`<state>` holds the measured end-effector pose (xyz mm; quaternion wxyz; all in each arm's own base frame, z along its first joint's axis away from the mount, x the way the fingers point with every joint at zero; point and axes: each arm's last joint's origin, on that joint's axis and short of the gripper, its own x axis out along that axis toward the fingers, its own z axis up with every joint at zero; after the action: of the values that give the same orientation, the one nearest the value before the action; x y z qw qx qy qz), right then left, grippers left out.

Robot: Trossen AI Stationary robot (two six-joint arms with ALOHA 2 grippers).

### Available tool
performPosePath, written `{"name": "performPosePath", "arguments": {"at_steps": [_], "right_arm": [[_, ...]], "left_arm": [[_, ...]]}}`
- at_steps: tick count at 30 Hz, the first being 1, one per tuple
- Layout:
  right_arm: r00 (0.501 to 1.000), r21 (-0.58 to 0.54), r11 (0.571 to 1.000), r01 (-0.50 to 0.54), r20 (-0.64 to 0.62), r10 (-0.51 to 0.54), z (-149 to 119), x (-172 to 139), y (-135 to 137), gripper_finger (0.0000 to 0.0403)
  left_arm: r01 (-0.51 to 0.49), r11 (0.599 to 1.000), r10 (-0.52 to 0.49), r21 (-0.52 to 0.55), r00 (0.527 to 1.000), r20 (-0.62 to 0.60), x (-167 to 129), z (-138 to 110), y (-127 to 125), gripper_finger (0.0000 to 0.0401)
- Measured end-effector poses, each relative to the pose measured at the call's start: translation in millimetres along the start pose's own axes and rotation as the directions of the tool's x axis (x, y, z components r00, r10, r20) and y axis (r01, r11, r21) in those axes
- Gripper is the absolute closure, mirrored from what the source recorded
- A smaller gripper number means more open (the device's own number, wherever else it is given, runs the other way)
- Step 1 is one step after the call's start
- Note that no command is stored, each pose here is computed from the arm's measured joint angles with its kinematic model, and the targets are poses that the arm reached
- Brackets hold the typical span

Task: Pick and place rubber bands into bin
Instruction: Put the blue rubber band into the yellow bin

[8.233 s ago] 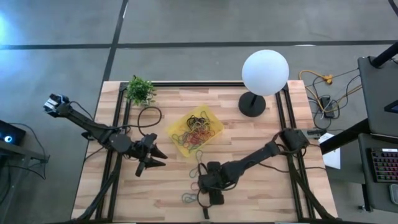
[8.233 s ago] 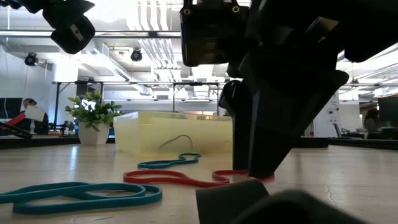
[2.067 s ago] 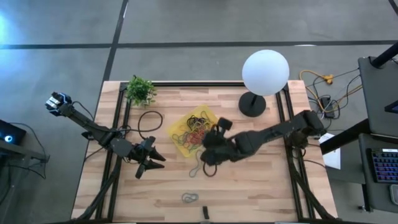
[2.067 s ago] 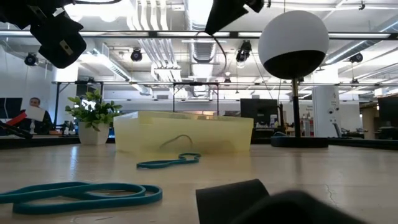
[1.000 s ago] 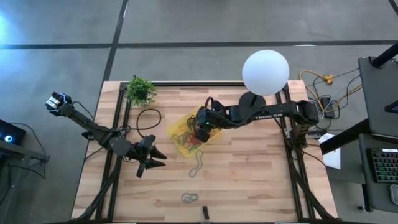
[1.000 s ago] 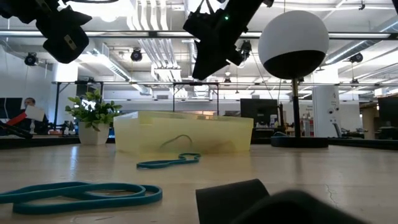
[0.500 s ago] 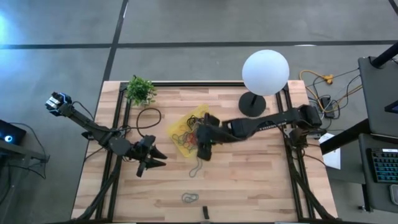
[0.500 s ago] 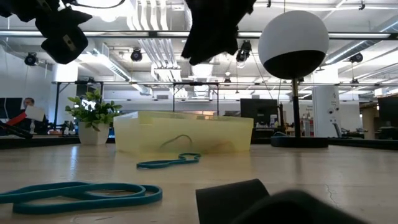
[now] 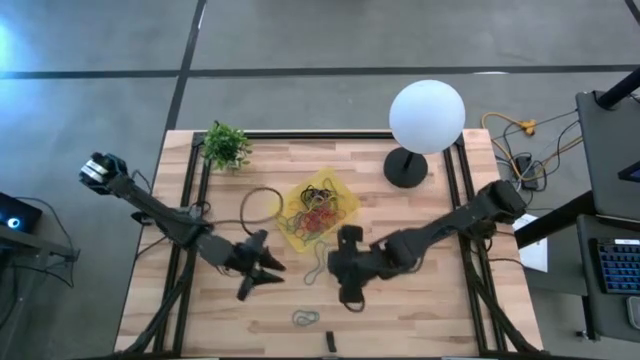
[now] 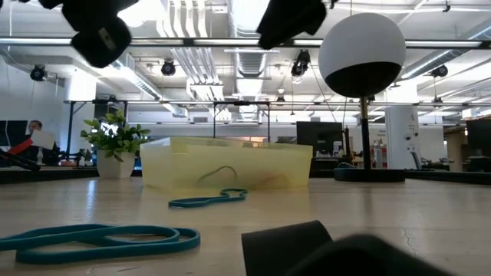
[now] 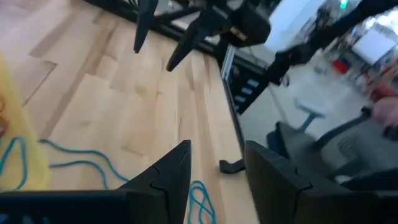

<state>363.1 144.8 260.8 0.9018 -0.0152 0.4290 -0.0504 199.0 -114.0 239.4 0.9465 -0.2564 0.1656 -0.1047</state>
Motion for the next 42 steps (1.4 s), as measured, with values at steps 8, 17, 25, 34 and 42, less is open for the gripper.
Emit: {"name": "performPosePath", "arguments": {"at_steps": [8,17,25,34,42], "right_arm": [[0.998,0.008,1.0,0.016,-0.057,-0.015,-28.3,-11.1,25.3,0.0268],[0.998,0.109,0.993,-0.041,-0.049,0.047,-76.5,-29.4,37.3,0.0288],[0.996,0.277,0.956,-0.092,0.002,0.095,-115.5,-35.1,27.9,0.0291],[0.993,0.315,0.942,-0.117,0.031,0.113,-139.2,-30.7,22.9,0.0253],[0.992,0.315,0.941,-0.125,0.037,0.119,-146.9,-25.6,22.5,0.0216]], "left_arm": [[-0.028,0.99,0.055,0.141,0.981,-0.185,59.4,-0.3,-20.7,0.0267],[-0.061,0.953,0.198,0.297,0.867,-0.457,88.8,-12.8,-40.2,0.0267],[-0.057,0.928,0.277,0.368,0.767,-0.579,113.8,-31.8,-38.7,0.0267],[-0.125,0.948,0.289,0.293,0.726,-0.624,150.9,-44.8,-33.3,0.0266],[-0.141,0.963,0.261,0.231,0.705,-0.659,176.2,-46.8,-38.9,0.0266]]}}
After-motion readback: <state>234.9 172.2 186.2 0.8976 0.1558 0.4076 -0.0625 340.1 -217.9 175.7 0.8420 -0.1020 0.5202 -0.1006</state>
